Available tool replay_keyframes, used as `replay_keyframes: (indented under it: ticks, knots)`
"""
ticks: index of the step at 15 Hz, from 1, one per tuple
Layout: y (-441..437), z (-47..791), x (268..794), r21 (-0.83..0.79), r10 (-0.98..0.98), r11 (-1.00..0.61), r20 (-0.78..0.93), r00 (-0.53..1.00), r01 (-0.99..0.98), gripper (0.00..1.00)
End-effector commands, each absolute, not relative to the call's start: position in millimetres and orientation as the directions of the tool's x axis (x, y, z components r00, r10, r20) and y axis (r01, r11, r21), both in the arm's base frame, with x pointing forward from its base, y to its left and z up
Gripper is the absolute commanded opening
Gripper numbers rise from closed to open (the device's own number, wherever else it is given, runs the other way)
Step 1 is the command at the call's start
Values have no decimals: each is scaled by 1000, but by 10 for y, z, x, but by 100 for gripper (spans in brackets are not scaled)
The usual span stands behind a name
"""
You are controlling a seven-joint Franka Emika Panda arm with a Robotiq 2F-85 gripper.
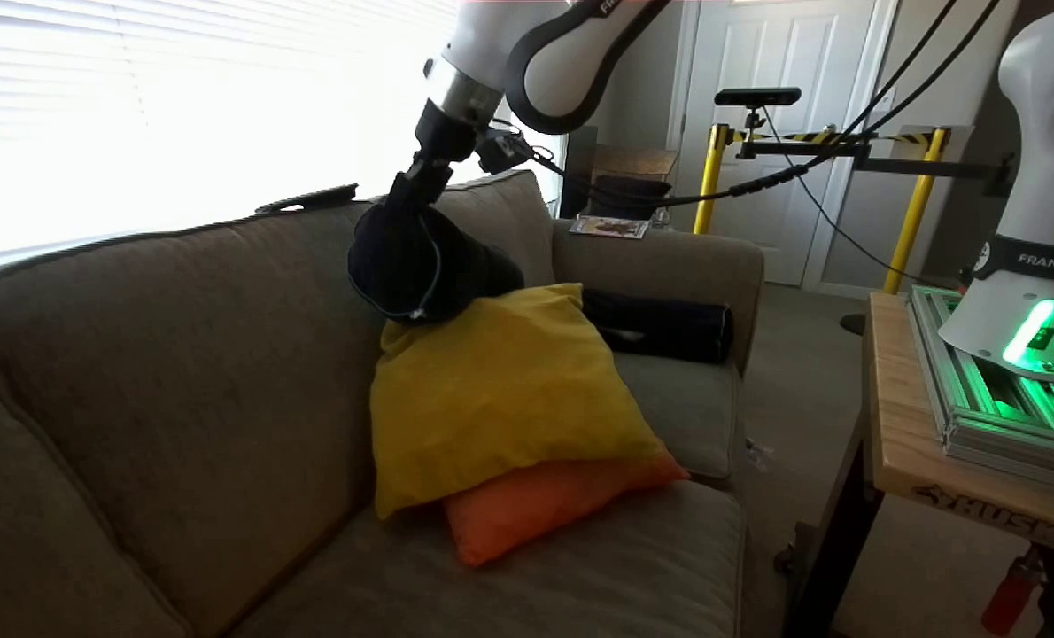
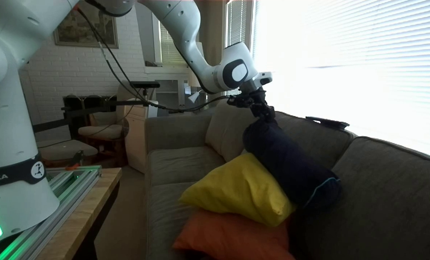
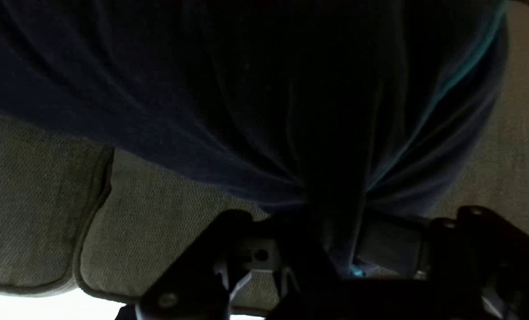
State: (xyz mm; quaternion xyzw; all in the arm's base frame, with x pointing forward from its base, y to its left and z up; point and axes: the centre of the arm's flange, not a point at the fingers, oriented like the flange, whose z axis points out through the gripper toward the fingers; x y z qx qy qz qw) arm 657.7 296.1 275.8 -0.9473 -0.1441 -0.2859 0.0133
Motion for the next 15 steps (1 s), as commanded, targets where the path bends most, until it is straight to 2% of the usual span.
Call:
replay_keyframes:
  ticks: [1,2,3,4,6,13,15]
  knots:
    - [2998,2568,6823,22,270,-953,504,820,301,0]
    - [2997,2530,6851,5,258,-956,495,830,294,0]
    - [2988,2507,6870,-7,245,-958,491,836,285,17]
    - [2977,2484,6882,-18,235,-960,484,843,278,27]
    - [2955,2464,6903,-34,222,-963,474,852,269,39]
    - [2931,2566,6895,-64,199,-964,471,860,258,89]
    - [2901,2624,6824,-67,200,-963,474,857,261,100]
